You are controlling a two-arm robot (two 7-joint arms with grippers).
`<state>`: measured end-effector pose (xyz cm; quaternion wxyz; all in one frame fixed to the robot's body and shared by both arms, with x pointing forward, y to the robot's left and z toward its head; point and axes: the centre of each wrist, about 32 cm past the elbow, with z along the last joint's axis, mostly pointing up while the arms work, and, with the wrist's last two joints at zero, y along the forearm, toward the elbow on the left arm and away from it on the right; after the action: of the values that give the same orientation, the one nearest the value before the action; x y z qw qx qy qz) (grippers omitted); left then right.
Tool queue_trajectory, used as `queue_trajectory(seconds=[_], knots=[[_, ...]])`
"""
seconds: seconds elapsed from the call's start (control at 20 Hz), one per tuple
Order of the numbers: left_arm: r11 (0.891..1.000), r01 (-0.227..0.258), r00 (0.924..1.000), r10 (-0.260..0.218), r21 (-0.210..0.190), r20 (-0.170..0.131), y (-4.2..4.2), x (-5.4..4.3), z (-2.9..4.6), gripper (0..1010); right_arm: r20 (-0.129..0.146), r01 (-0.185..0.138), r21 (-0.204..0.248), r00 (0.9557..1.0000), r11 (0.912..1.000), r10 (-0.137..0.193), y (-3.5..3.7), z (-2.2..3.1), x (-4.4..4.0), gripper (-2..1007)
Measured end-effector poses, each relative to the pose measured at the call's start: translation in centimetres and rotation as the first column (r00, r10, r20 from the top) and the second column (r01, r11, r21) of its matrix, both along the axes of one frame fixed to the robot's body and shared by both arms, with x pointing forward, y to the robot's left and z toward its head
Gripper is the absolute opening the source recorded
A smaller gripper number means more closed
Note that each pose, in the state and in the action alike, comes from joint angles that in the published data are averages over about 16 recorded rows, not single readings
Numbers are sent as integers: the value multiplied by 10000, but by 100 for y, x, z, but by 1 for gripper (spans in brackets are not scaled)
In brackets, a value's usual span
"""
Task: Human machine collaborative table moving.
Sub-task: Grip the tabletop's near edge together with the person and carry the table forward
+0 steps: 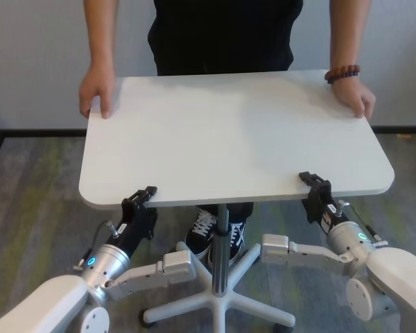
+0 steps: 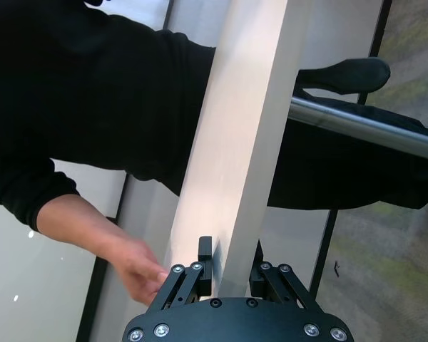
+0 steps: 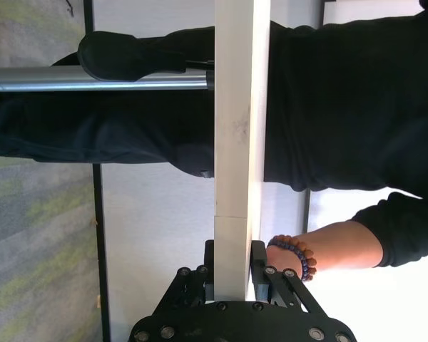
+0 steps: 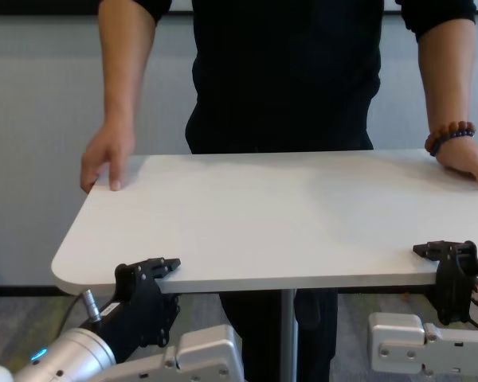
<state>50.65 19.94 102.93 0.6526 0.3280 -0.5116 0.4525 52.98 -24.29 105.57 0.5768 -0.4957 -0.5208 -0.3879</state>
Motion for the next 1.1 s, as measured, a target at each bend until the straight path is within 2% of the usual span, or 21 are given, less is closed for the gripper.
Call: queue_trajectory(seconds=[0.4,0.75,1.1], knots=[[9995,-93,9997,99,288,-222,-26,74,-54,292,2,-17,23,10000,10000,17,5,1,1,253],[9987,-257,9990,272,430,-345,-37,80,-91,292,-1,-25,35,10000,10000,25,7,0,2,254],[9985,-310,9988,327,461,-365,-35,78,-97,292,0,-23,38,10000,10000,23,6,1,3,253]])
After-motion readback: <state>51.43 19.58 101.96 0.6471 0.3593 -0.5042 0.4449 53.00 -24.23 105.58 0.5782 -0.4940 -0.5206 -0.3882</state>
